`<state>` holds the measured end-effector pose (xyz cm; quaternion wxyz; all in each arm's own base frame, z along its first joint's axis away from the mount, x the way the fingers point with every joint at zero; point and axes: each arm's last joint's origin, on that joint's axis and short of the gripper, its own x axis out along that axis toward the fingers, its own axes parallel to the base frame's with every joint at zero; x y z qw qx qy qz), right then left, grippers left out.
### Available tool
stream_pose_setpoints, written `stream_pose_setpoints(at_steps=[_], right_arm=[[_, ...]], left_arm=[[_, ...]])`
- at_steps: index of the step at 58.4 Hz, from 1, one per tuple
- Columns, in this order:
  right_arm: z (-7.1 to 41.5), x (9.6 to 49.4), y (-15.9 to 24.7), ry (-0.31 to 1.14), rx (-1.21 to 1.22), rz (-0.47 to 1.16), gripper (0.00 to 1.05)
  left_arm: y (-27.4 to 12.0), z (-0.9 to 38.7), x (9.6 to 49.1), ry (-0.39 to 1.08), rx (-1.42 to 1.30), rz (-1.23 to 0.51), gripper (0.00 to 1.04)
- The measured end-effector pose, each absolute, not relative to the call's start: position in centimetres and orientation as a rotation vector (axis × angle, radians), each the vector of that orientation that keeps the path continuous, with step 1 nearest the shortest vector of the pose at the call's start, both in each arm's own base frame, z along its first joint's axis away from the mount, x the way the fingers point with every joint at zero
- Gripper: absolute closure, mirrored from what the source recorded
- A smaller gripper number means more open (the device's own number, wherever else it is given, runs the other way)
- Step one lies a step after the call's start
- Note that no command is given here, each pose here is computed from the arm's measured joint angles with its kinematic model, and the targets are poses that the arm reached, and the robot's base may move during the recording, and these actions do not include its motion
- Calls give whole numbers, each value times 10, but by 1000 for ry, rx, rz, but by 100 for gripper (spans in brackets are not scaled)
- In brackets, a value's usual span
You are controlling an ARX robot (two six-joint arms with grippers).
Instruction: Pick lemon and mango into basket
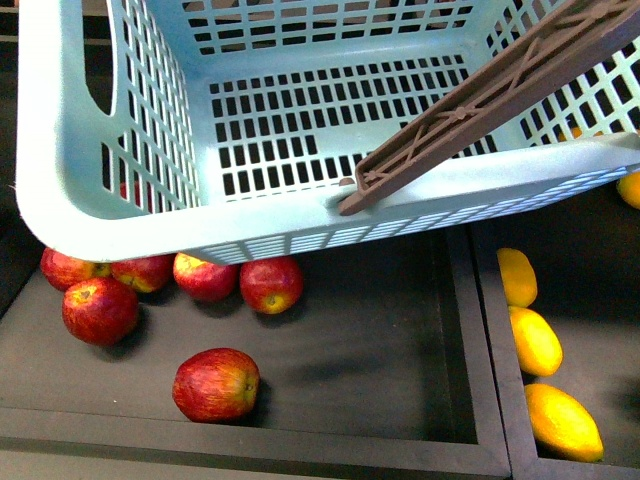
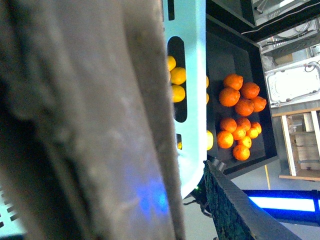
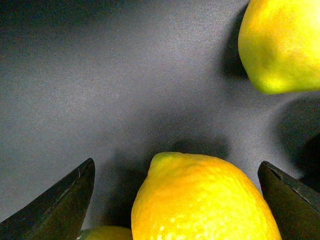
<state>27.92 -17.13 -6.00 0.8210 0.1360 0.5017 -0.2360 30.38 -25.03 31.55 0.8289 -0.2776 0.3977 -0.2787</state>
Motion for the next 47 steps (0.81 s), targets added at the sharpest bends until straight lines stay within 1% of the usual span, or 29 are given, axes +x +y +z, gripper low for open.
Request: stream_pose_setpoints(at_steps=[12,17,18,20,27,31,47], right_arm=[[-60,285,-175,1074,288,-502,10],[-60,286,-176,1081,283,-508,19],[-60,286,-176,1085,281,-510,23],[-60,286,-176,1086,280,-512,26],[-60,285,-176,1091,276,-510,43],[-60,285,-176,1091,276,-510,47],[-56,275,-178,1092,304,-499,48]], left_arm=[[-250,315,304,841,-588,-586,77],[-250,315,304,841,-588,-586,77],[-250,315,304,841,-588,-586,77],[-250,315,304,841,-588,-586,77],[-250,316,304,843,-589,-590,77],[-250,316,304,843,-589,-590,77],[-250,315,304,843,-588,-589,77]])
